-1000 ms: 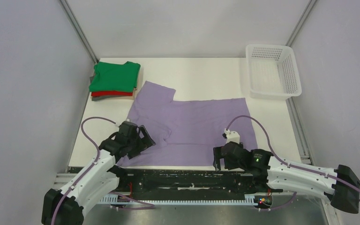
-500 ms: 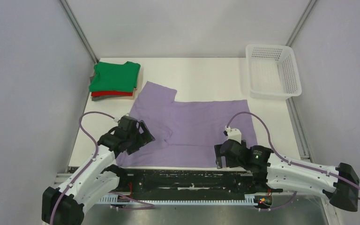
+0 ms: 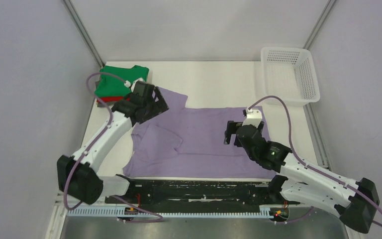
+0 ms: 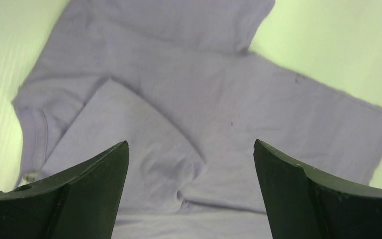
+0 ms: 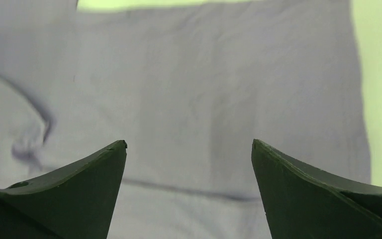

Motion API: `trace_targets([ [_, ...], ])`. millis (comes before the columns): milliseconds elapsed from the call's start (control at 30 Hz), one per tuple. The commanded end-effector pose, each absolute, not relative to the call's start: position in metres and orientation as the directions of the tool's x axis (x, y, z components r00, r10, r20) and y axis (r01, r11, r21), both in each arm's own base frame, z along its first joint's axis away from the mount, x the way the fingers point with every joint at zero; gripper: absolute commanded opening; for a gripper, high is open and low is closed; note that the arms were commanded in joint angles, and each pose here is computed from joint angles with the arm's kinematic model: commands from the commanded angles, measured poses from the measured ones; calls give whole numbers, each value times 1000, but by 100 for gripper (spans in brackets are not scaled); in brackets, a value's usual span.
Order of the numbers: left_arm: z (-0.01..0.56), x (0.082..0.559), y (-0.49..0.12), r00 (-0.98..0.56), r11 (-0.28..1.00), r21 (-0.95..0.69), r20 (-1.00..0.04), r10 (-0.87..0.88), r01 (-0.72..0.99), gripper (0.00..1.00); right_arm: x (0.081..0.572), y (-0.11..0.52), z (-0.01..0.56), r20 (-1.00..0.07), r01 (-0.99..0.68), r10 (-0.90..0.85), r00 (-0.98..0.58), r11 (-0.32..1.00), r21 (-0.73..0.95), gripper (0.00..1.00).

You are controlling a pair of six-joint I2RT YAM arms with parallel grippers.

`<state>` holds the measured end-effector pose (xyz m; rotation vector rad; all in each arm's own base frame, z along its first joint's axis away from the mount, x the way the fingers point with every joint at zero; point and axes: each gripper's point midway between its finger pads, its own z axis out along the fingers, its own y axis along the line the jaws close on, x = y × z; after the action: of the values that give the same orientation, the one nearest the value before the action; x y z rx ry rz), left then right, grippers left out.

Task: Fold and stack the t-shirts
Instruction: Grab the side of the flattened tshirt furthest away from the robot with both arms

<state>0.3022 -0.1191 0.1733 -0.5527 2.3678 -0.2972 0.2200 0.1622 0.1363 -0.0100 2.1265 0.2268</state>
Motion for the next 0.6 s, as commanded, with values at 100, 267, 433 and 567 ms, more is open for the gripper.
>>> trace_targets([
  [100,180,408,-108,-708,948,-135,-637,-305,-287,100,284,139,160,-901,-47,100,-421,990,132,98],
  [267,167,479,-98,-730,965,-61,-642,-235,-256,100,298,121,135,-873,-19,72,-483,996,92,98],
  [433,134,531,-88,-743,963,-54,-625,-240,-265,100,302,119,109,-824,-52,66,-562,992,115,98],
  [567,117,560,-93,-748,974,-56,-632,-203,-218,96,301,112,95,-796,-41,57,-602,994,103,98],
])
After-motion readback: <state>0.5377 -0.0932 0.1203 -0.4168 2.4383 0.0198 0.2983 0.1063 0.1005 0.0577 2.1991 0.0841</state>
